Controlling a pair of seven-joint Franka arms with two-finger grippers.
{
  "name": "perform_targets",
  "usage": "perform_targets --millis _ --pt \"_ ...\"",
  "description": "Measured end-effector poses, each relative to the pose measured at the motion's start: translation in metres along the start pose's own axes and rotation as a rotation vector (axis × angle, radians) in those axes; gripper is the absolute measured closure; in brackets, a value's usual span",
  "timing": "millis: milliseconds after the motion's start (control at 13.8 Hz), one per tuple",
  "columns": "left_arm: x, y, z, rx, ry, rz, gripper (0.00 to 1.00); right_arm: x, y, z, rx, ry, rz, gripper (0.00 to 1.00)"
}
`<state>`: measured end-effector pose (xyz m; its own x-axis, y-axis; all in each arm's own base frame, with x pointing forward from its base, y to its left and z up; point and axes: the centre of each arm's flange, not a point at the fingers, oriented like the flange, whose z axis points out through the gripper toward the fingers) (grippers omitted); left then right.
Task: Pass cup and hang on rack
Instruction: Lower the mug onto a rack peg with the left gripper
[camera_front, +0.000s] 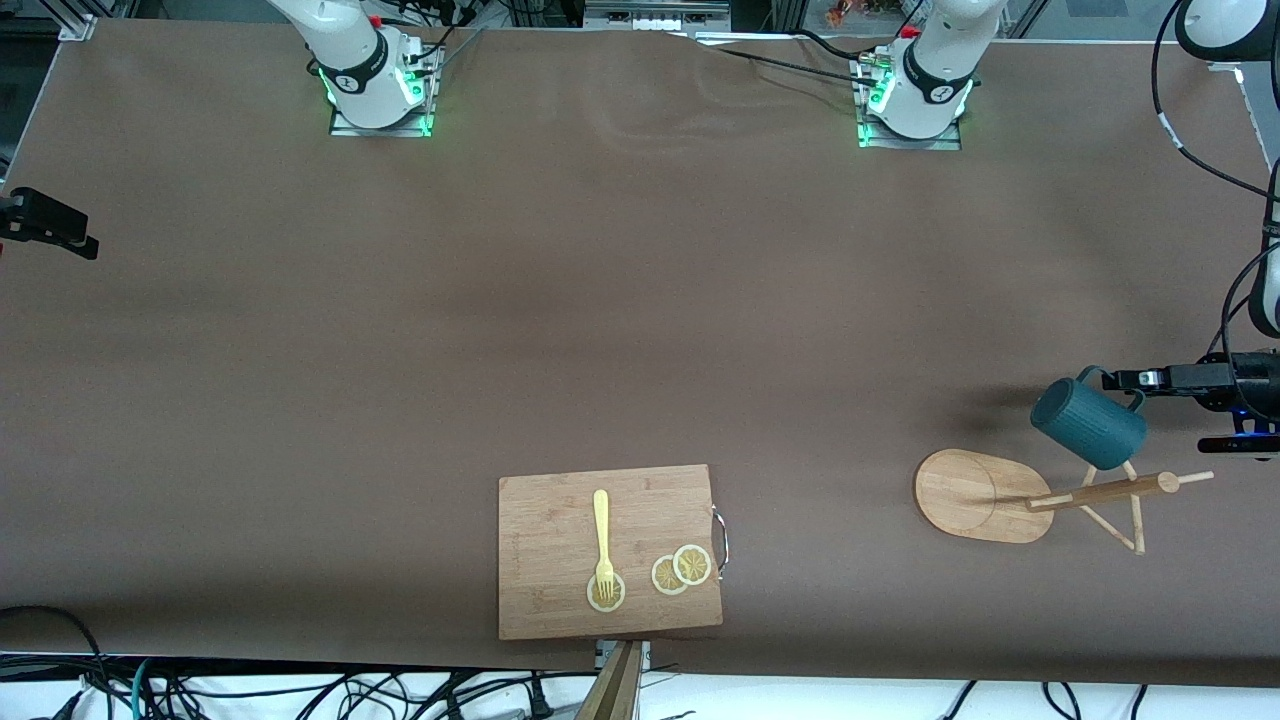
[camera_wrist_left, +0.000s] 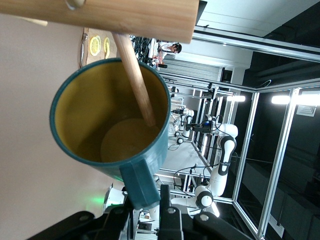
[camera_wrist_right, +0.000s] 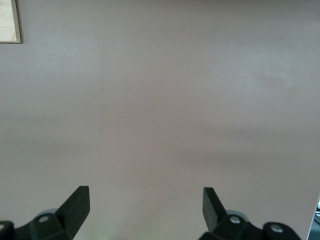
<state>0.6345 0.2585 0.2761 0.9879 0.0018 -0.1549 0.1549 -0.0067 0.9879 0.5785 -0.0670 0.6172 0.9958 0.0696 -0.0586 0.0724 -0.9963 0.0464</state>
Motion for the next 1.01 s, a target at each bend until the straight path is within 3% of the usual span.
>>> perform_targets --millis 579,651,1013 --pt "0.003 -0.015 -0.014 -0.017 0.006 0.004 0.8 0.0 0.0 0.0 0.0 0.0 0.0 0.0" --pt "0.003 -0.016 -0.015 -0.017 0.007 0.004 0.74 0.0 0.0 0.0 0.0 0.0 0.0 0.0" --pt "0.003 -0.016 -0.019 -0.016 0.011 0.005 0.23 0.0 0.0 0.001 0.0 -0.001 0.0 0.0"
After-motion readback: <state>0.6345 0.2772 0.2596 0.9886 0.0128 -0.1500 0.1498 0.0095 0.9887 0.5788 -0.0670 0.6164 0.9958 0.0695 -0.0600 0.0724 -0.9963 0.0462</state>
